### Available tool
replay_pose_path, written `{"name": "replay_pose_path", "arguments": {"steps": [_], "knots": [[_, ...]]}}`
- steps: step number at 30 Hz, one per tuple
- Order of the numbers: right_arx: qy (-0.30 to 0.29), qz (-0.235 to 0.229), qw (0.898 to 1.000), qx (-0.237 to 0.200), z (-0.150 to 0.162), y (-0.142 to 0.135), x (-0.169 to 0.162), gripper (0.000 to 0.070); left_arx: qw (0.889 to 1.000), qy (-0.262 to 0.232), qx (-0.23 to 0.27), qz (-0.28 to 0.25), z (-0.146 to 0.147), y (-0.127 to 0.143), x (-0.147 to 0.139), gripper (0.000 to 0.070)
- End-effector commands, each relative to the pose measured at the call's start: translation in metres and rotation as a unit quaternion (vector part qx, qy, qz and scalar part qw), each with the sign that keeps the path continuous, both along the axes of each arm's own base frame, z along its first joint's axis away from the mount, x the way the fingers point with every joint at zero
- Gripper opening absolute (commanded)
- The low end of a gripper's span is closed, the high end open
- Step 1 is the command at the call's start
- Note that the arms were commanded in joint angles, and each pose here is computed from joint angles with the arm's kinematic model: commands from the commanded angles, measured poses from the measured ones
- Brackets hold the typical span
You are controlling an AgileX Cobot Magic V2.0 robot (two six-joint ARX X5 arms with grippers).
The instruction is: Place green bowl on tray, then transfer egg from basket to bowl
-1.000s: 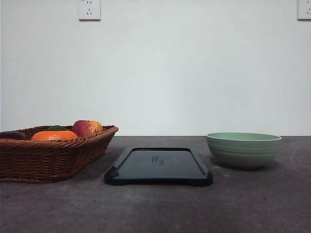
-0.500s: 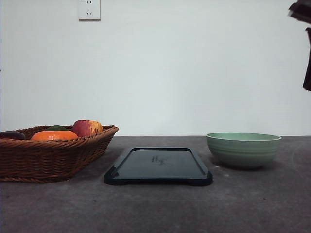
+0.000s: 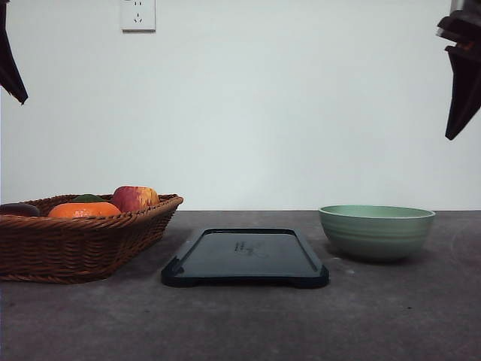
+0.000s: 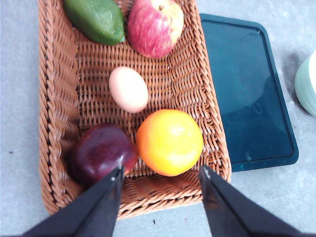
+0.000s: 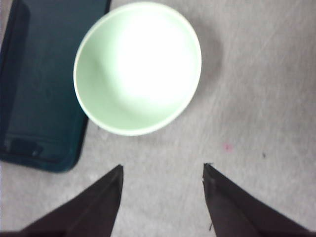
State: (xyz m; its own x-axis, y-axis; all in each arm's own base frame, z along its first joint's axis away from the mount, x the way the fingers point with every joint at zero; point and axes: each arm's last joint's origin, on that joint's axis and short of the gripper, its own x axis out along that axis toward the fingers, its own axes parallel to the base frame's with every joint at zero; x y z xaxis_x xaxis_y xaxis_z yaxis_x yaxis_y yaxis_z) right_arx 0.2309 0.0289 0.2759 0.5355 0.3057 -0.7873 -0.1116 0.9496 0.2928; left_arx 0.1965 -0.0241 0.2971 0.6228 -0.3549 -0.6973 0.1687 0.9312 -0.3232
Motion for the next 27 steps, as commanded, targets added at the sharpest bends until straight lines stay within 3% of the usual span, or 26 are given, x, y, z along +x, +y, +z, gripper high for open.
{"name": "replay_pose_path", "arguments": {"steps": [1,16,27], "knots": [[0.006,-0.004,1.0,-0.001,0.002,0.001,0.01,0.0321,1.0,-0.014,0.0,-0.005,0.006,-0.001,0.002,0.0312],[0.077,0.004,0.997,-0.027,-0.021,0.009,0.098,0.0321,1.0,-0.019,0.0,-0.005,0.007,-0.001,0.003,0.0311],[0.115,0.003,0.992,-0.04,-0.055,0.011,0.131,0.0319,0.999,-0.034,-0.001,-0.005,0.009,-0.001,0.005,0.0311]]}}
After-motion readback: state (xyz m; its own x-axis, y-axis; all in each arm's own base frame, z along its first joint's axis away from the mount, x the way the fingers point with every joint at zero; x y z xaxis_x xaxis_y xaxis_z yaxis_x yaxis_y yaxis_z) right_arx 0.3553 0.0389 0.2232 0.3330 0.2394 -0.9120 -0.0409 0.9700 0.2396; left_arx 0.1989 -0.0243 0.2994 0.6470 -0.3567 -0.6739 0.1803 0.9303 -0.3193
